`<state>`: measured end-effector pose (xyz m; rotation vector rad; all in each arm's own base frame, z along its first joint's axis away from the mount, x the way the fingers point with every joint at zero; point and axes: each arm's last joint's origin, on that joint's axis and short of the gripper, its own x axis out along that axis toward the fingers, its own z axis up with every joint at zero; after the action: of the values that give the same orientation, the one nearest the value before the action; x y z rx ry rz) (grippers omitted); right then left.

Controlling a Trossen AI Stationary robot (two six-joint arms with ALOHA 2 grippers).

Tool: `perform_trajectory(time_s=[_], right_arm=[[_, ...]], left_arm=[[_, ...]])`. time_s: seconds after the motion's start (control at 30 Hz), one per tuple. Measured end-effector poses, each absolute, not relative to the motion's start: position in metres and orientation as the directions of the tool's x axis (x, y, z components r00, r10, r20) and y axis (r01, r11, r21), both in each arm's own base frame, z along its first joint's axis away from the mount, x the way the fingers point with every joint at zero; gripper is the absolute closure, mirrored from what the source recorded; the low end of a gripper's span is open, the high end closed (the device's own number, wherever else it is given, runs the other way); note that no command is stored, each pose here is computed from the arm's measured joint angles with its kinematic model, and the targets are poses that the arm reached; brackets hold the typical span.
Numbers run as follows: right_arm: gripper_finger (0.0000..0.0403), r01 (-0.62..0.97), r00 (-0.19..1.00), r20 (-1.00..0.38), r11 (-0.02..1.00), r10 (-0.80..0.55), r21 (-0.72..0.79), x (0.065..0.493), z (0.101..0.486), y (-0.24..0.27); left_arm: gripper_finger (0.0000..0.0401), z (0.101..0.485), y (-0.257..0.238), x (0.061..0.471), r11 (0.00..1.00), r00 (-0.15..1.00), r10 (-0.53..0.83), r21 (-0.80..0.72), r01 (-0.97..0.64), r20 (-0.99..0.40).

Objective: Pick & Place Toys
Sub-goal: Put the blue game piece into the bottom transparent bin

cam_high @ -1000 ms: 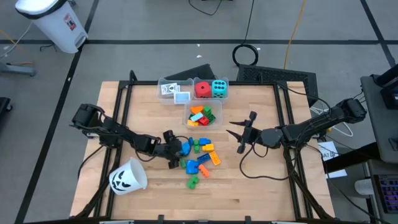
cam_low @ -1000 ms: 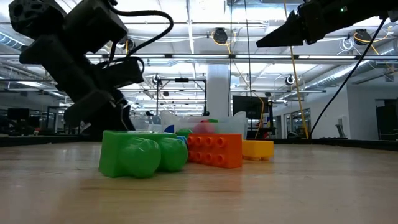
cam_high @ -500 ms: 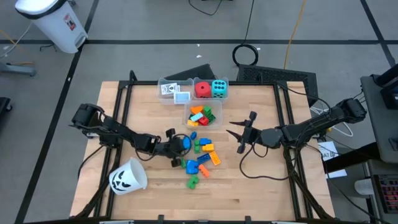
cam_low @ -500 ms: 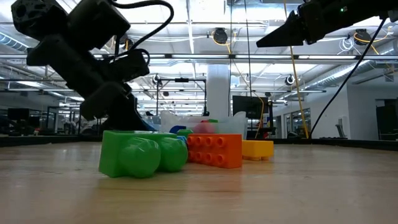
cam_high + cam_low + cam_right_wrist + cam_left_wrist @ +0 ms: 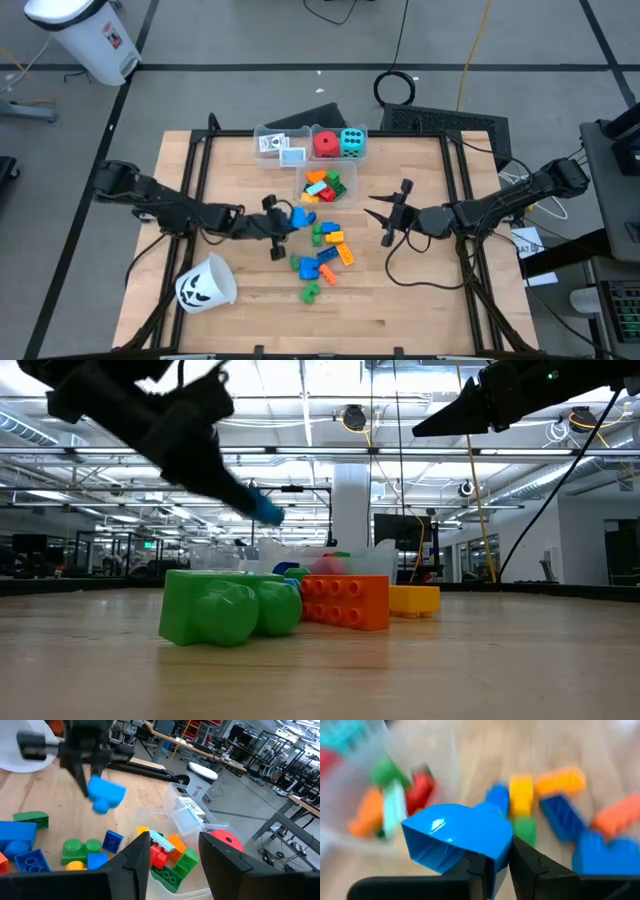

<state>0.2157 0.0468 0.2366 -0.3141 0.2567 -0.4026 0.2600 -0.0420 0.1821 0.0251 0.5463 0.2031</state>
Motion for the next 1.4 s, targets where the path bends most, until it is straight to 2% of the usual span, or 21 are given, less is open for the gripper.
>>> perform_trajectory(time_s=[0.27,0.5,0.83,1.03,1.4], right_arm=[[0.0261,0.342,0.889,-0.182,0.873,-0.420,-0.348,0.216,0.237,0.047],[0.0261,0.342,0.889,-0.181,0.873,-0.420,-0.347,0.216,0.237,0.047],[0.0261,0.341,0.889,-0.181,0.873,-0.420,-0.349,0.216,0.237,0.047],[0.0261,0.341,0.889,-0.181,0.873,-0.420,-0.349,0.216,0.237,0.047],[0.0261,0.342,0.889,-0.181,0.873,-0.420,-0.349,0.216,0.237,0.047]], left_arm=[[0.0347,0.220,-0.012,0.261,0.953,0.912,0.297,0.149,-0.264,-0.284],[0.0347,0.211,0.026,0.277,0.955,0.923,0.295,0.081,-0.284,-0.248],[0.0346,0.184,0.057,0.348,0.981,0.921,0.193,0.056,-0.186,-0.339],[0.0345,0.167,0.075,0.382,0.983,0.906,0.178,0.036,-0.178,-0.385],[0.0342,0.154,0.094,0.397,0.972,0.868,0.202,-0.012,-0.233,-0.454]])
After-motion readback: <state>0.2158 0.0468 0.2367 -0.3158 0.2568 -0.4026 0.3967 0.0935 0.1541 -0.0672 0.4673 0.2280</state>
